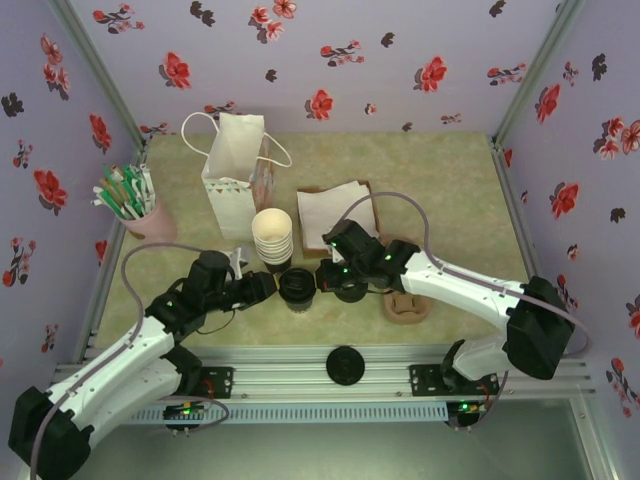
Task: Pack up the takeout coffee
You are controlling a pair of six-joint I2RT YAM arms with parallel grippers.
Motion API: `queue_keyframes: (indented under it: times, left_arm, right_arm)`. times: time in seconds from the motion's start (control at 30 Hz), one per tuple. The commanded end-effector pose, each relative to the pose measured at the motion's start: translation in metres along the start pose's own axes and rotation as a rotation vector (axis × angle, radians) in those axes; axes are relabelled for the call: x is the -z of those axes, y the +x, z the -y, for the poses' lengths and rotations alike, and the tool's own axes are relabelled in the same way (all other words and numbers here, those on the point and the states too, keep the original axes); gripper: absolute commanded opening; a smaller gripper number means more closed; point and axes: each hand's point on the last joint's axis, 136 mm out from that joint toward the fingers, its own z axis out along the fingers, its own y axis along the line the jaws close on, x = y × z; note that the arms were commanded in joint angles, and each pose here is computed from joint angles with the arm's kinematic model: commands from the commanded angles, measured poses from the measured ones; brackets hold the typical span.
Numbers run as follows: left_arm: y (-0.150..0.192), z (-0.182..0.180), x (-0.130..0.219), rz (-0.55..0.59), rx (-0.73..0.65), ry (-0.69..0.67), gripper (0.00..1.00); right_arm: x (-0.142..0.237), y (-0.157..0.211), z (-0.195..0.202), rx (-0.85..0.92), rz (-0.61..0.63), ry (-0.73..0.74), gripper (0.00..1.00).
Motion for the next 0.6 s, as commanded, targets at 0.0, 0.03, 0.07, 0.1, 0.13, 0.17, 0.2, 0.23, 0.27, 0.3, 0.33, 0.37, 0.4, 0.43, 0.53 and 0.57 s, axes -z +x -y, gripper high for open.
queue_keyframes:
  times: [0.0,0.03,0.07,0.1,0.13,0.17,0.2,0.23,0.27,0.3,0.33,0.37,0.4,0.43,0.53,0.57]
  left_arm:
    - [-0.001,0.006,-0.002,-0.008,0.007,0.053,0.23]
    - [0.0,0.005,-0.003,-0.01,0.008,0.051,0.22]
    - [0.0,0.004,-0.003,-0.009,0.009,0.049,0.21]
    - [0.001,0.002,-0.003,-0.011,0.011,0.046,0.2]
    - [0.001,0.002,-0.003,-0.012,0.011,0.046,0.2]
    - [0.002,0.001,-0.004,-0.014,0.014,0.043,0.2]
    - [0.002,0.0,-0.004,-0.015,0.014,0.043,0.2]
    - [0.003,0.0,-0.005,-0.018,0.015,0.041,0.19]
    - [0.004,-0.002,-0.005,-0.021,0.015,0.039,0.19]
    - [0.004,-0.003,-0.006,-0.023,0.018,0.035,0.18]
    - [0.005,-0.004,-0.007,-0.025,0.02,0.032,0.18]
    - [0.005,-0.005,-0.007,-0.027,0.022,0.03,0.17]
    - [0.005,-0.006,-0.008,-0.027,0.023,0.029,0.17]
    - [0.006,-0.008,-0.008,-0.03,0.024,0.027,0.17]
    - [0.008,-0.01,-0.01,-0.033,0.03,0.025,0.16]
    - [0.008,-0.011,-0.01,-0.036,0.032,0.026,0.16]
  right_arm:
    - [-0.002,0.001,-0.008,-0.026,0.005,-0.044,0.0]
    - [-0.003,0.002,-0.008,-0.026,0.003,-0.044,0.0]
    - [-0.003,0.002,-0.008,-0.027,0.003,-0.043,0.0]
    - [-0.003,0.003,-0.008,-0.029,0.002,-0.044,0.0]
    - [-0.003,0.004,-0.008,-0.029,0.0,-0.046,0.0]
    - [-0.004,0.005,-0.008,-0.031,-0.003,-0.045,0.0]
    - [-0.004,0.006,-0.009,-0.03,-0.002,-0.048,0.0]
    - [-0.005,0.007,-0.009,-0.03,-0.006,-0.047,0.0]
    - [-0.005,0.008,-0.01,-0.03,-0.008,-0.047,0.0]
    - [-0.006,0.009,-0.01,-0.029,-0.007,-0.048,0.0]
    - [-0.006,0.01,-0.01,-0.031,-0.009,-0.049,0.0]
    - [-0.007,0.011,-0.01,-0.033,-0.013,-0.047,0.0]
    - [-0.008,0.012,-0.01,-0.033,-0.013,-0.047,0.0]
    - [-0.009,0.013,-0.01,-0.035,-0.015,-0.046,0.0]
    - [-0.012,0.015,-0.009,-0.037,-0.02,-0.042,0.0]
    - [-0.013,0.016,-0.008,-0.037,-0.023,-0.039,0.0]
